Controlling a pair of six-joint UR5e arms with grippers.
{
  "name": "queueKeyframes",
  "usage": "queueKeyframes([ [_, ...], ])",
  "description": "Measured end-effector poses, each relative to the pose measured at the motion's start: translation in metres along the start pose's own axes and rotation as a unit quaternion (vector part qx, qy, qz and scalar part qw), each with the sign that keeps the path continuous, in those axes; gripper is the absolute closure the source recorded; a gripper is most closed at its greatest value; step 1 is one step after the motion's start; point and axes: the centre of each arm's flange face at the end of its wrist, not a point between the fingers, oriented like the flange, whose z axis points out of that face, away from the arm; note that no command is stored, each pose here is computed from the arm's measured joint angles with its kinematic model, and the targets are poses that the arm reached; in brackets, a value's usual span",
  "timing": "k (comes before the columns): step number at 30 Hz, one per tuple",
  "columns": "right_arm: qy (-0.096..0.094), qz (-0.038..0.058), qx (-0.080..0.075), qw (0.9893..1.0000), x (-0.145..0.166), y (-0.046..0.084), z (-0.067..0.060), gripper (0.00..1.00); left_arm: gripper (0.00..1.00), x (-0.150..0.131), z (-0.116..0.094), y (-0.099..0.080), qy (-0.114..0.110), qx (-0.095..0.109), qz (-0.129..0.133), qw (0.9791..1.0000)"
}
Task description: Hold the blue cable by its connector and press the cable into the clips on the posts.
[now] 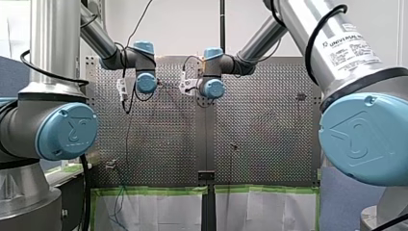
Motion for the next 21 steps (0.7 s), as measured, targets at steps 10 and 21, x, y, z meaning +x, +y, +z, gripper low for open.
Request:
queueKeyframes([
  [10, 0.021, 0.0047, 0.004, 0.9998, 0.022, -0.008, 0.017, 1.00, 1.00, -0.013, 0.012, -0.007, -0.005, 0.007, -0.012, 0.9999],
  [21, 0.027, 0.0141, 0.007, 0.9995, 0.030, -0.012, 0.022, 1.00, 1.00, 0.003, 0.024, -0.003, 0.007, 0.004, -0.008, 0.9999],
])
